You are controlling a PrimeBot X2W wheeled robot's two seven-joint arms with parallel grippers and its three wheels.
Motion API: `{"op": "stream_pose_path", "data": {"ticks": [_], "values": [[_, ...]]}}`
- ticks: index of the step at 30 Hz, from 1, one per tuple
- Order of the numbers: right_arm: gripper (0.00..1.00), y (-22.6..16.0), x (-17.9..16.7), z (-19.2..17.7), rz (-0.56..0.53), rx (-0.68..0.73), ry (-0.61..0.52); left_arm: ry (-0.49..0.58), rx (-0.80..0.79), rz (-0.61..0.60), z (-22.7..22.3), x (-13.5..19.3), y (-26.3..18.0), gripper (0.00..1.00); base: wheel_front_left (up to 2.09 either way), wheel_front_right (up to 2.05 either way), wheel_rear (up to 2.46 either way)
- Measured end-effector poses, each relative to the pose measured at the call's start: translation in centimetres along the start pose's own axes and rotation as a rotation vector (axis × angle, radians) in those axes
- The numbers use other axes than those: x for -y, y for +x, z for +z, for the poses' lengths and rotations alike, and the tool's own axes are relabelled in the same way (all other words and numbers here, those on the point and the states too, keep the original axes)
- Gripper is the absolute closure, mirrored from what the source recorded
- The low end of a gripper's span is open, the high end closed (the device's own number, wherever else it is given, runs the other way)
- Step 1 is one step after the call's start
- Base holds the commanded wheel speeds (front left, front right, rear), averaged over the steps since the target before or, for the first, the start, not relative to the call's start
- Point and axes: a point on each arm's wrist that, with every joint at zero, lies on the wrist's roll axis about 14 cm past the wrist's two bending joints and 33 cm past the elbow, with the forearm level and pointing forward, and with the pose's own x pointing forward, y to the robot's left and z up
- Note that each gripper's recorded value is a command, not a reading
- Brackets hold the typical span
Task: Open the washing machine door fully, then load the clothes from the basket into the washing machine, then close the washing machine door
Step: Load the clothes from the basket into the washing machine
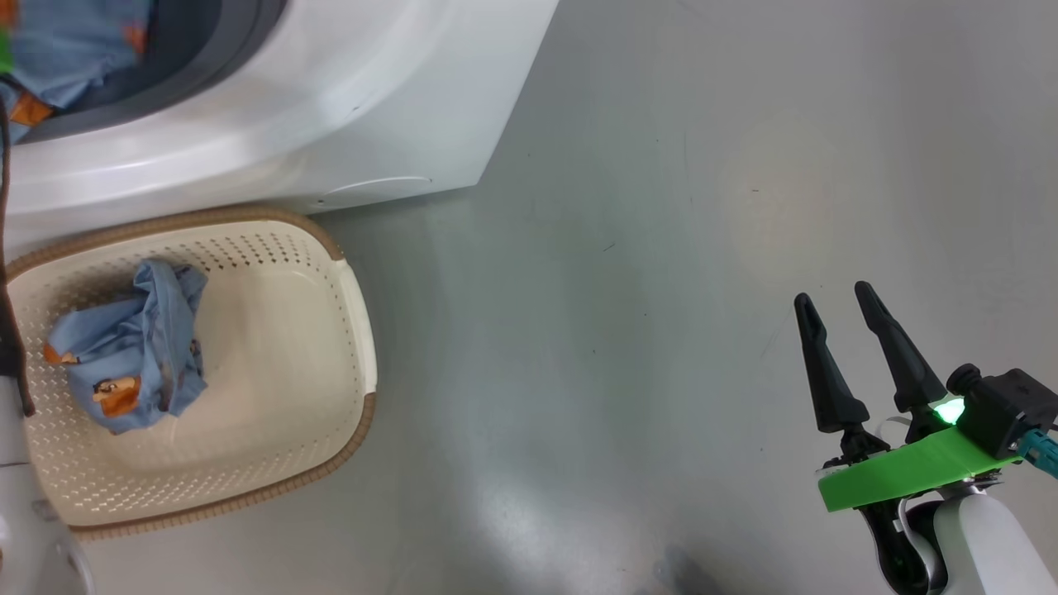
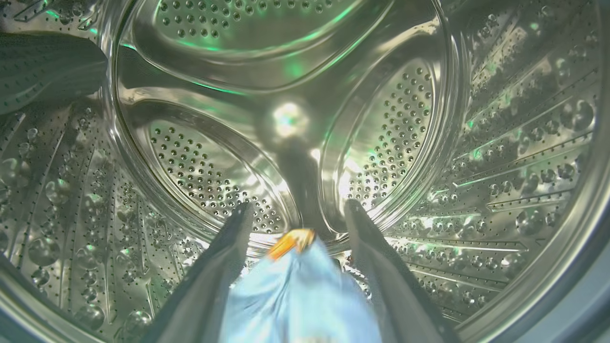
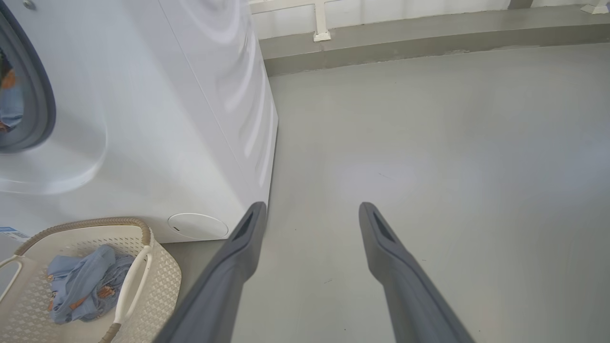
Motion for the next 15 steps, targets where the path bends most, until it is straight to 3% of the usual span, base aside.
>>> {"op": "stream_pose_path", "data": {"ticks": [15], "values": [[0.0,0.2,-0.3,-0.1,0.009,-0.002,0.004,-0.023,-0.046,0.011,-1.6,0.0,-1.0,0.0,0.0,0.0,0.0]]}}
